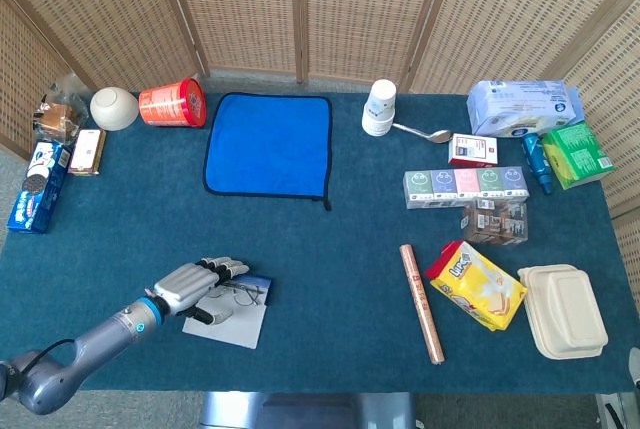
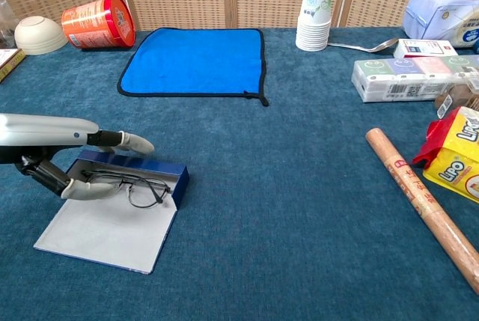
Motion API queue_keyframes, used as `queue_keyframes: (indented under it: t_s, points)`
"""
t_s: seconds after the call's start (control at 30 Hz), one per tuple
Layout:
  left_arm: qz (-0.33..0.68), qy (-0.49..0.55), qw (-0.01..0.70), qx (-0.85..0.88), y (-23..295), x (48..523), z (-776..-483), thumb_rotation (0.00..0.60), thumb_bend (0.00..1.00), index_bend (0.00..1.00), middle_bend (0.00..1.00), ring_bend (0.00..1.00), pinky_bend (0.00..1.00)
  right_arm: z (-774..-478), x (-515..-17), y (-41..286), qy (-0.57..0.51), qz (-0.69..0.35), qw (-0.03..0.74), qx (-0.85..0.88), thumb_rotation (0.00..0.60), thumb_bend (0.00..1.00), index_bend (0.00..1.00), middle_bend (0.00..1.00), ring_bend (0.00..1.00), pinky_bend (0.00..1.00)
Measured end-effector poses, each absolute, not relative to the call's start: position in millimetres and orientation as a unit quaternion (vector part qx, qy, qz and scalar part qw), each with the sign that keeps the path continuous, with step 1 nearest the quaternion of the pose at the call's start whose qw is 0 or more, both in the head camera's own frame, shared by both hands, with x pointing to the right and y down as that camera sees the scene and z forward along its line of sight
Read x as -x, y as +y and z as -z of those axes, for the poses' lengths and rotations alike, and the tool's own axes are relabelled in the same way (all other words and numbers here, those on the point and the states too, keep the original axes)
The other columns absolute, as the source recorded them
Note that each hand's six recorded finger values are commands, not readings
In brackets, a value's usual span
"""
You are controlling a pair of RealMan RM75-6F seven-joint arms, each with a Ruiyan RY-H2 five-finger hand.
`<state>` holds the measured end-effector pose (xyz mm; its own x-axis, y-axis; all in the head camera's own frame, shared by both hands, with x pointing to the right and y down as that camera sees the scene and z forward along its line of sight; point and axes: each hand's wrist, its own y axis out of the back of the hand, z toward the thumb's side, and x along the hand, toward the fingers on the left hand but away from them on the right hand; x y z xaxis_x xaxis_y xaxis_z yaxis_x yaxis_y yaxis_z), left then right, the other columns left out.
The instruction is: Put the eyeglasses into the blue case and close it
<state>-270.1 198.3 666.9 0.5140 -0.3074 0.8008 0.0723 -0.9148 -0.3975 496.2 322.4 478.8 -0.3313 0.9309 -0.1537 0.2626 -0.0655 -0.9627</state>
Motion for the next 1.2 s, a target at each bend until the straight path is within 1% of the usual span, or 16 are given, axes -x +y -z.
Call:
queue_keyframes:
  t_s: [0.27, 0.53, 0.9, 1.2]
  points:
    - [0.482, 0.052, 0.207, 0.85, 208, 272, -657, 0.297, 0.35, 0.01, 0.08, 0.01, 0.12, -478, -494, 323, -0.61, -0.54, 0.311, 0.49, 0.6, 0.35, 0.0, 0.02, 0.0, 0.1]
    - [0.474, 0.035, 0.214, 0.853, 220, 269, -651, 0.29, 0.35, 0.01, 0.08, 0.01, 0.12, -478, -493, 323, -0.609, -0.539, 0.313, 0.491, 0.6, 0.35, 0.0, 0.02, 0.0, 0.1]
    - [0.449, 0.006, 0.231, 0.863, 234, 252, -645, 0.296, 0.35, 0.01, 0.08, 0.0, 0.12, -475, -494, 327, -0.611, -0.54, 0.314, 0.486, 0.6, 0.35, 0.0, 0.02, 0.0, 0.1]
    - [0.443, -0.002, 0.235, 0.865, 242, 252, -639, 0.293, 0.35, 0.0, 0.08, 0.0, 0.12, -473, -492, 326, -0.611, -0.537, 0.316, 0.488, 0.6, 0.35, 0.0, 0.02, 0.0, 0.1]
